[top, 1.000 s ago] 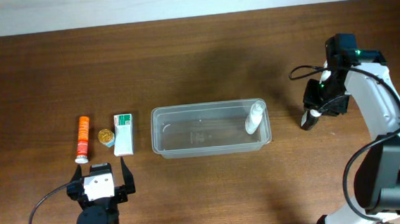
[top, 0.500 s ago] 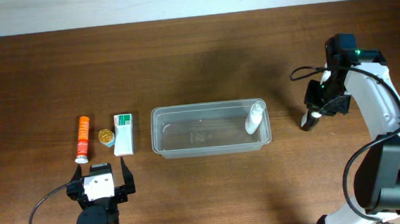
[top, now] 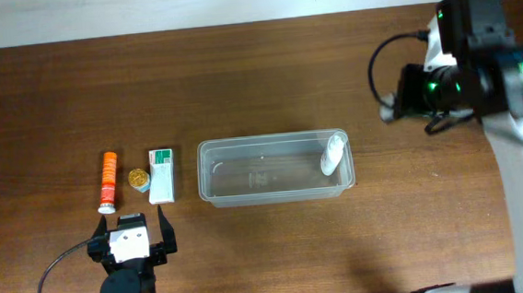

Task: Pack container
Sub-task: 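Place the dark bottle into the container beside the white bottle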

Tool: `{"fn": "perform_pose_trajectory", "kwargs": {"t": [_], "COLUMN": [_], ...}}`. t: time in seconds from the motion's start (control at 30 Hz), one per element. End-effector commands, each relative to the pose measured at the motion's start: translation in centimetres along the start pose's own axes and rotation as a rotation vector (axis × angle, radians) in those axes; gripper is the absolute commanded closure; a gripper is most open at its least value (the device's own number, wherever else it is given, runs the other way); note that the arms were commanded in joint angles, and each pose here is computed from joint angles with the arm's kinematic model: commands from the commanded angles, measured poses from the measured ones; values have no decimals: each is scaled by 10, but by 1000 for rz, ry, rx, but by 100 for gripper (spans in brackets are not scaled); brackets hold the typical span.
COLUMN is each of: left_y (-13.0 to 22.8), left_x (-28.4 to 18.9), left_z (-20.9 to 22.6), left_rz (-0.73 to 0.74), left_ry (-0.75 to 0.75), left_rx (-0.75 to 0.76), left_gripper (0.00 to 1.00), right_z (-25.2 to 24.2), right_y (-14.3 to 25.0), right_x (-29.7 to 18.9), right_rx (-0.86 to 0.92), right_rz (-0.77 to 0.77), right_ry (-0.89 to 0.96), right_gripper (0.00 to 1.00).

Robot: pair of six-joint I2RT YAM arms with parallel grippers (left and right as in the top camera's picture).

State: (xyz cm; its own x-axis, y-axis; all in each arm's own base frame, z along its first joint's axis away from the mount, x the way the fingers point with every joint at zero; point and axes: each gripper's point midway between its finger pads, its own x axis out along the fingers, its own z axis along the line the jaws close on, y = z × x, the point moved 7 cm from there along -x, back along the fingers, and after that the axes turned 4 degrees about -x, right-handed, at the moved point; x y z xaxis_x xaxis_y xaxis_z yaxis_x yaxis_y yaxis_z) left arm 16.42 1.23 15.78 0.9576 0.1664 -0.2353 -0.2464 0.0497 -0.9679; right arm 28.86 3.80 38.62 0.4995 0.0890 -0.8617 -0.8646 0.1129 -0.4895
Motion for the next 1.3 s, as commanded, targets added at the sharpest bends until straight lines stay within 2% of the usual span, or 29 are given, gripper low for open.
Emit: {"fn": "perform_pose_trajectory", "kwargs": {"t": [0.0, 0.1, 0.3, 0.53, 0.8, 1.03, 1.13, 1.27], "left_y": [1, 1, 1, 1, 1, 1, 1, 1], "left_x": [0, 0, 0, 0, 0, 0, 0, 0], "left_z": [0, 0, 0, 0, 0, 0, 0, 0], "left_rz": [1, 1, 1, 2, 1, 1, 1, 1], "left_ry": [2, 2, 2, 2, 2, 2, 2, 2], "left_rx": [-14, -14, -14, -14, -14, -14, -14, -14], "left_gripper": [0, 0, 0, 0, 0, 0, 0, 0], "right_z": [30, 57, 99, 110, 100, 91, 90, 90], "right_y": [6, 17, 42, 62, 81, 83, 81, 81], "right_x": [-24, -15, 40, 119, 181, 200, 201, 201], "right_rx": [-47, -105, -167, -185, -132, -144, -146, -145], "right_rz": [-64, -14, 178, 304, 319, 263, 244, 245], "right_ry": [-79, -123, -115, -59, -36, 42, 60, 60], "right_gripper": [92, 92, 93, 96, 95, 94, 81, 73]}}
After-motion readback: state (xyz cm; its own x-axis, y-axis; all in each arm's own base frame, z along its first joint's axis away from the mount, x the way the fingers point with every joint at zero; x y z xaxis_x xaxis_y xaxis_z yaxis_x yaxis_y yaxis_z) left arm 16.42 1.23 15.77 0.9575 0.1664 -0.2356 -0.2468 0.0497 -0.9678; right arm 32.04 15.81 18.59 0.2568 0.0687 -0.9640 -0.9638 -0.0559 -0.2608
